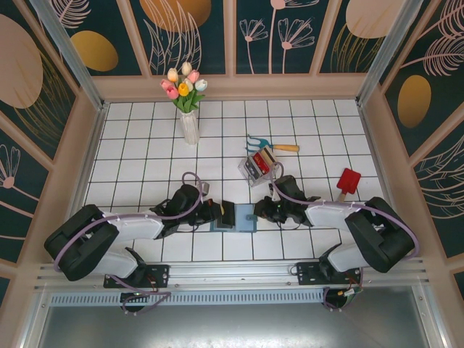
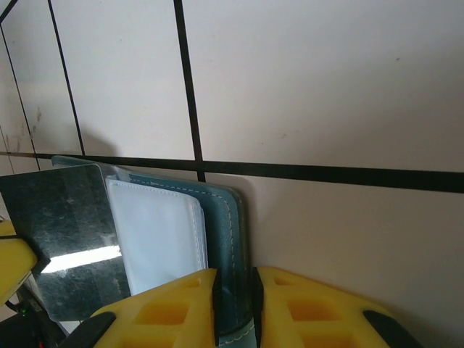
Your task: Put the credit cards into the card holder
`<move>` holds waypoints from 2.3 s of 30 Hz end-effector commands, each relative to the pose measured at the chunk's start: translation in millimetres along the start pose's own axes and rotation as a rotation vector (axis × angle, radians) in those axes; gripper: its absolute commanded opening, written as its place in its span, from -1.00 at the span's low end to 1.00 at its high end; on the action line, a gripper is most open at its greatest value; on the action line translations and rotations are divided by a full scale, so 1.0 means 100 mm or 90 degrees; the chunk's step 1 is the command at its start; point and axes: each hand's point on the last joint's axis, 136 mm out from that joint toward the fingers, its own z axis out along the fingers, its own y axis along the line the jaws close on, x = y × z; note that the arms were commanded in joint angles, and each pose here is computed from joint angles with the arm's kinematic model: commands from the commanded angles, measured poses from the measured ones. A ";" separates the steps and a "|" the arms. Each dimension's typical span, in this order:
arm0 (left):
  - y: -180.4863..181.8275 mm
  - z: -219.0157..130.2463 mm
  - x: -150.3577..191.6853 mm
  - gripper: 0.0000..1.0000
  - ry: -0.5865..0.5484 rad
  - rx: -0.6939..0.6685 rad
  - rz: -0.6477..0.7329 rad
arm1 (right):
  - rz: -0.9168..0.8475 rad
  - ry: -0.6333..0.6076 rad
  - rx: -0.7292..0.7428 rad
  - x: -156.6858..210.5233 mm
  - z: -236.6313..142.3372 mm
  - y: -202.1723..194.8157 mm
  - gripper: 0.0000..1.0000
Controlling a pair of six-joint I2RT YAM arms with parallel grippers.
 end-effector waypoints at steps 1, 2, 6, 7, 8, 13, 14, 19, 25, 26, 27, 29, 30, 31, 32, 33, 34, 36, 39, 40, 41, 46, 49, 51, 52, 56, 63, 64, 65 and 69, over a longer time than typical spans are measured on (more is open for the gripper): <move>-0.04 0.02 0.03 -0.91 0.007 0.019 -0.012 | -0.013 0.000 0.013 0.01 0.04 -0.01 -0.56; -0.05 0.02 0.03 -0.92 0.007 0.021 -0.014 | -0.012 0.000 0.014 0.01 0.04 -0.02 -0.57; -0.13 -0.02 -0.02 -0.92 -0.007 0.035 -0.025 | -0.012 0.000 0.016 0.01 0.03 -0.03 -0.64; -0.16 -0.03 -0.02 -0.93 -0.006 0.041 -0.026 | -0.012 0.001 0.016 0.02 0.03 -0.04 -0.66; -0.17 -0.05 -0.03 -0.94 -0.012 0.042 -0.028 | -0.015 0.001 0.017 0.02 0.04 -0.03 -0.67; -0.16 -0.12 -0.09 -0.92 -0.036 0.028 -0.019 | -0.014 -0.001 0.021 0.02 0.03 -0.04 -0.67; -0.14 -0.12 -0.09 -0.92 -0.035 0.024 -0.019 | -0.013 -0.001 0.022 0.02 0.03 -0.05 -0.67; -0.09 -0.04 -0.04 -0.92 -0.020 0.024 -0.027 | -0.013 0.001 0.022 0.02 0.04 -0.05 -0.67; -0.16 0.05 -0.02 -0.91 -0.006 0.058 -0.036 | -0.011 0.007 0.020 0.04 0.06 -0.06 -0.67; -0.13 0.07 -0.01 -0.91 -0.003 0.051 -0.037 | -0.011 0.007 0.021 0.04 0.06 -0.06 -0.67; -0.11 0.08 0.00 -0.91 0.001 0.044 -0.038 | -0.012 0.009 0.020 0.04 0.07 -0.06 -0.67; -0.05 0.11 0.02 -0.91 0.007 0.025 -0.038 | -0.014 0.012 0.019 0.05 0.07 -0.05 -0.67; -0.02 0.12 0.04 -0.91 0.009 0.015 -0.034 | -0.012 0.010 0.019 0.04 0.07 -0.05 -0.67; 0.01 0.12 0.06 -0.92 0.014 0.005 -0.032 | -0.012 0.011 0.020 0.04 0.07 -0.05 -0.67; 0.03 0.12 0.07 -0.91 0.017 -0.002 -0.030 | -0.013 0.011 0.020 0.04 0.07 -0.05 -0.67; 0.05 0.10 0.07 -0.91 0.014 -0.007 -0.029 | -0.013 0.011 0.020 0.04 0.07 -0.05 -0.68; 0.07 0.09 0.08 -0.90 0.010 -0.008 -0.028 | -0.014 0.010 0.020 0.04 0.07 -0.05 -0.68; 0.07 0.07 0.08 -0.91 0.011 -0.013 -0.023 | -0.012 0.009 0.020 0.04 0.07 -0.05 -0.68; 0.10 -0.02 0.02 -0.91 -0.013 -0.037 -0.002 | -0.014 0.010 0.024 0.04 0.07 -0.06 -0.68; 0.09 -0.05 0.00 -0.91 -0.021 -0.041 0.005 | -0.013 0.009 0.024 0.04 0.07 -0.06 -0.68; 0.06 -0.07 -0.02 -0.91 -0.027 -0.038 0.012 | -0.013 0.008 0.024 0.04 0.07 -0.06 -0.68; -0.02 -0.06 -0.04 -0.92 -0.033 -0.010 0.007 | -0.012 0.010 0.023 0.04 0.08 -0.06 -0.68; -0.03 0.00 0.00 -0.92 -0.017 0.005 -0.003 | -0.012 0.011 0.022 0.04 0.08 -0.05 -0.68; -0.06 0.04 0.02 -0.92 -0.007 0.021 -0.011 | -0.015 0.012 0.021 0.04 0.08 -0.04 -0.68; -0.08 0.04 0.02 -0.92 -0.006 0.030 -0.013 | -0.014 0.013 0.022 0.05 0.08 -0.05 -0.68; -0.13 0.06 0.02 -0.92 -0.002 0.047 -0.018 | -0.012 0.014 0.024 0.05 0.09 -0.06 -0.68; -0.07 0.08 0.06 -0.94 0.005 0.039 -0.046 | -0.013 0.016 0.022 0.05 0.10 -0.05 -0.68; -0.05 0.08 0.06 -0.94 0.006 0.032 -0.047 | -0.014 0.016 0.022 0.05 0.10 -0.05 -0.68; -0.01 0.09 0.06 -0.94 0.006 0.020 -0.046 | -0.014 0.018 0.023 0.05 0.11 -0.05 -0.68; 0.03 0.05 0.02 -0.94 -0.009 -0.004 -0.036 | -0.016 0.018 0.027 0.04 0.11 -0.05 -0.68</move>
